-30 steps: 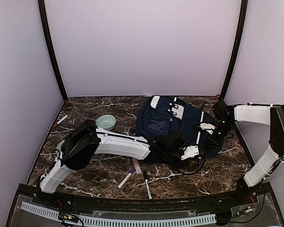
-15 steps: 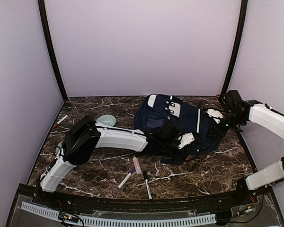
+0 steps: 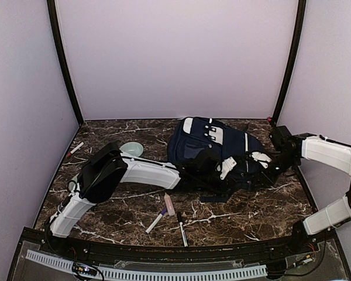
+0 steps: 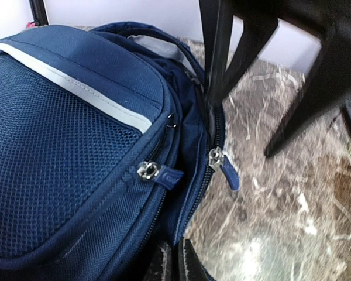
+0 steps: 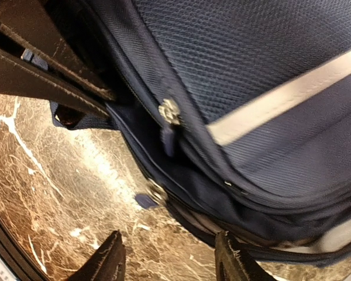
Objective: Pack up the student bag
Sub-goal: Pick up the largest pocket of the bag from the student bag, then zip the student bag into the largest pocket of the bag.
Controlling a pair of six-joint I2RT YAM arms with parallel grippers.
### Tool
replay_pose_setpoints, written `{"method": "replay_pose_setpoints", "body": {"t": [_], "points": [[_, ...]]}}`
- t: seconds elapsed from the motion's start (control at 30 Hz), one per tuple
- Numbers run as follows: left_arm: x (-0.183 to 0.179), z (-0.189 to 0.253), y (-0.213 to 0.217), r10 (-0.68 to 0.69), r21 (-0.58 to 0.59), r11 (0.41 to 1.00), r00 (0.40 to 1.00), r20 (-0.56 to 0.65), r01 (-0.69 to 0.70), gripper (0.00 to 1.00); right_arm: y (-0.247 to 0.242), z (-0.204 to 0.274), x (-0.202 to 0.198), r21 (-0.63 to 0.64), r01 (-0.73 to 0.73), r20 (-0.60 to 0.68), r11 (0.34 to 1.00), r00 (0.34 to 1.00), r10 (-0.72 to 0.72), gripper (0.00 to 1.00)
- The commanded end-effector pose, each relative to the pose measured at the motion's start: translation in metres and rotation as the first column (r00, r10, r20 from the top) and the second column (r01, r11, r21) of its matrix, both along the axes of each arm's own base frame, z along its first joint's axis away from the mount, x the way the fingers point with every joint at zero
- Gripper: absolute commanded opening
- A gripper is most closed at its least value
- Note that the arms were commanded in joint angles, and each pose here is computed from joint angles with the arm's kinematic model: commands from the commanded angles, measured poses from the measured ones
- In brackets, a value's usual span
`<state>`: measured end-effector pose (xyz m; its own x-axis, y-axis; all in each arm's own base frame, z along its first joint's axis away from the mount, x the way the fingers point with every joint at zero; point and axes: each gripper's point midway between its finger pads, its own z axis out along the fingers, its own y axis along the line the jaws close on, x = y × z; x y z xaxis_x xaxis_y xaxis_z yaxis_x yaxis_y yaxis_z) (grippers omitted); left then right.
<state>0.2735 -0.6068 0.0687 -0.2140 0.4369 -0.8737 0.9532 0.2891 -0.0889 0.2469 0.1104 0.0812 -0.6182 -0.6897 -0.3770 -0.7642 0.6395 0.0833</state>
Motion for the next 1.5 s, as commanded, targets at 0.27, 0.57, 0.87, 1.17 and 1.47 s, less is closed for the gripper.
{"method": "replay_pose_setpoints", "body": {"t": [0.27,0.57,0.87,1.17,1.47], "points": [[-0.002,0.075,-0.021,-0.006,-0.275,0.961,0.999,-0.045,-0.006,0.0,0.014,-0.019,0.016,0.051,0.082,-0.06,0.995,0.995,-0.079,0.54],[-0.005,0.095,-0.021,-0.023,-0.333,0.943,0.998,-0.06,0.002,0.0,0.02,-0.024,0.026,0.069,0.113,-0.055,0.991,0.992,-0.11,0.51],[-0.005,0.087,-0.019,-0.017,-0.311,0.95,0.998,-0.056,-0.001,0.0,0.011,-0.004,0.026,0.034,0.119,-0.008,0.992,0.993,-0.119,0.15],[-0.006,0.08,-0.017,-0.016,-0.29,0.957,0.999,-0.051,0.001,0.0,0.002,0.013,0.021,-0.015,0.081,0.008,0.997,0.997,-0.081,0.01],[-0.006,0.069,-0.01,-0.002,-0.261,0.965,0.999,-0.038,-0.009,0.0,0.009,0.001,0.0,0.018,-0.016,-0.145,1.0,0.989,0.018,0.05]]}}
